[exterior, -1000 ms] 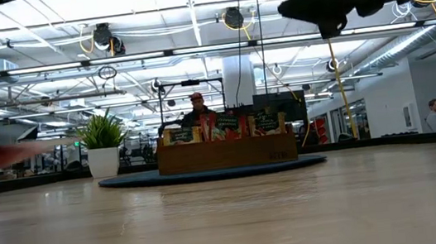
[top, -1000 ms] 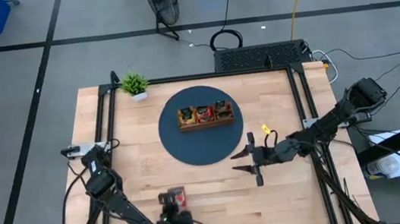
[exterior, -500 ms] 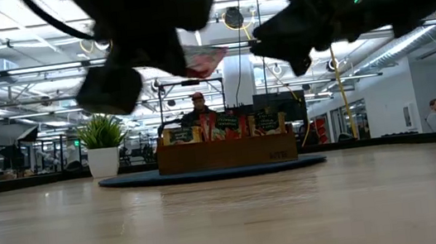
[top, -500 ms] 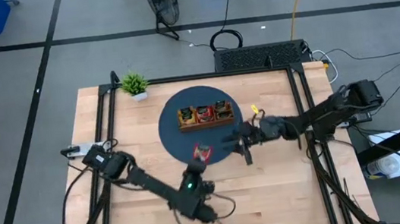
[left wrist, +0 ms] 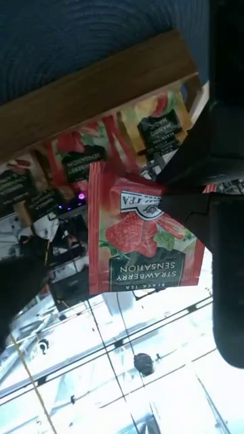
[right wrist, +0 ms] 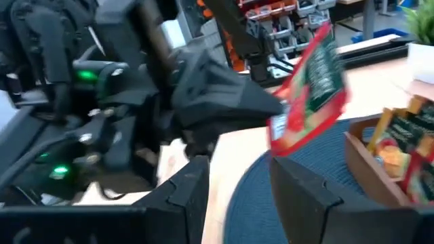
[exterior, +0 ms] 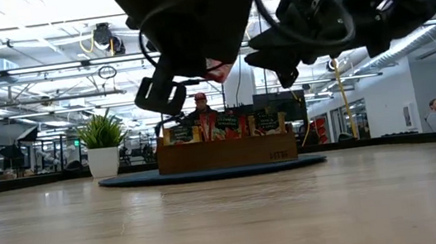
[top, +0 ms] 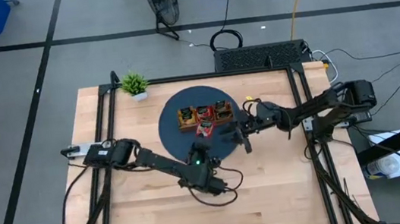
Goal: Pick & Place Tea
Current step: Put the red tea bag into the middle section of the wooden organizer
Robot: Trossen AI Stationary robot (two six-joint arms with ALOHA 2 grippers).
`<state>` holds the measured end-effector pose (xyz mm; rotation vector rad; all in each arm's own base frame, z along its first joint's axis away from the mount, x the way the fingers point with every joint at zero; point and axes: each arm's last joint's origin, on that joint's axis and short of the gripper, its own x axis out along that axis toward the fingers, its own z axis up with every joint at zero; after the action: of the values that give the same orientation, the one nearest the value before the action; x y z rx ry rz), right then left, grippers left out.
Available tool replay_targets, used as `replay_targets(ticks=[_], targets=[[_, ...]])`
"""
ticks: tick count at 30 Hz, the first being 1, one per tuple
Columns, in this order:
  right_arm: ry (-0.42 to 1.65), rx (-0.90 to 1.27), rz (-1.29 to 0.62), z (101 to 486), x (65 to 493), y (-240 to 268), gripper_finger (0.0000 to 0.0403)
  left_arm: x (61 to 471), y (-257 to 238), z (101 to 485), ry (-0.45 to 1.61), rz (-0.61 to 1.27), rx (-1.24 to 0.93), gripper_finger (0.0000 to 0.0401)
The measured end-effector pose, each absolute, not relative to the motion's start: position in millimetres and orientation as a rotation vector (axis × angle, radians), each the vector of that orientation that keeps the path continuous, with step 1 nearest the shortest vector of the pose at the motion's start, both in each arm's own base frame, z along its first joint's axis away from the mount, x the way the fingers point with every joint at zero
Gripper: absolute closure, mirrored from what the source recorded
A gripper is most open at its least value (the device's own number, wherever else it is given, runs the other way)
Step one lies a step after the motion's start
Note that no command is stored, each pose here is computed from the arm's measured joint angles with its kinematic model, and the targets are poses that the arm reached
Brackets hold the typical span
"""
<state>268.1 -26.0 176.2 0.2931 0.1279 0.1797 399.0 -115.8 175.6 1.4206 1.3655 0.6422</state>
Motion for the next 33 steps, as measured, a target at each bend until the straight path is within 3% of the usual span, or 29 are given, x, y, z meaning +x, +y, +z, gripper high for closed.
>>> replay_targets(ticks=[10,25,29,33], targets=[[0.112,0.293,0.194,178,266,-40,0.0261,410,-141,170,1.292,0.531,1.46,0.0391],[0.126,0.308,0.218,177,266,-39,0.0266,415,-142,169,1.271,0.523,1.471,0.0392],[0.135,0.307,0.218,176,265,-39,0.0294,418,-143,169,1.261,0.514,1.477,0.0392],[0.143,0.284,0.221,175,265,-38,0.0356,420,-144,169,1.249,0.511,1.463,0.0392]])
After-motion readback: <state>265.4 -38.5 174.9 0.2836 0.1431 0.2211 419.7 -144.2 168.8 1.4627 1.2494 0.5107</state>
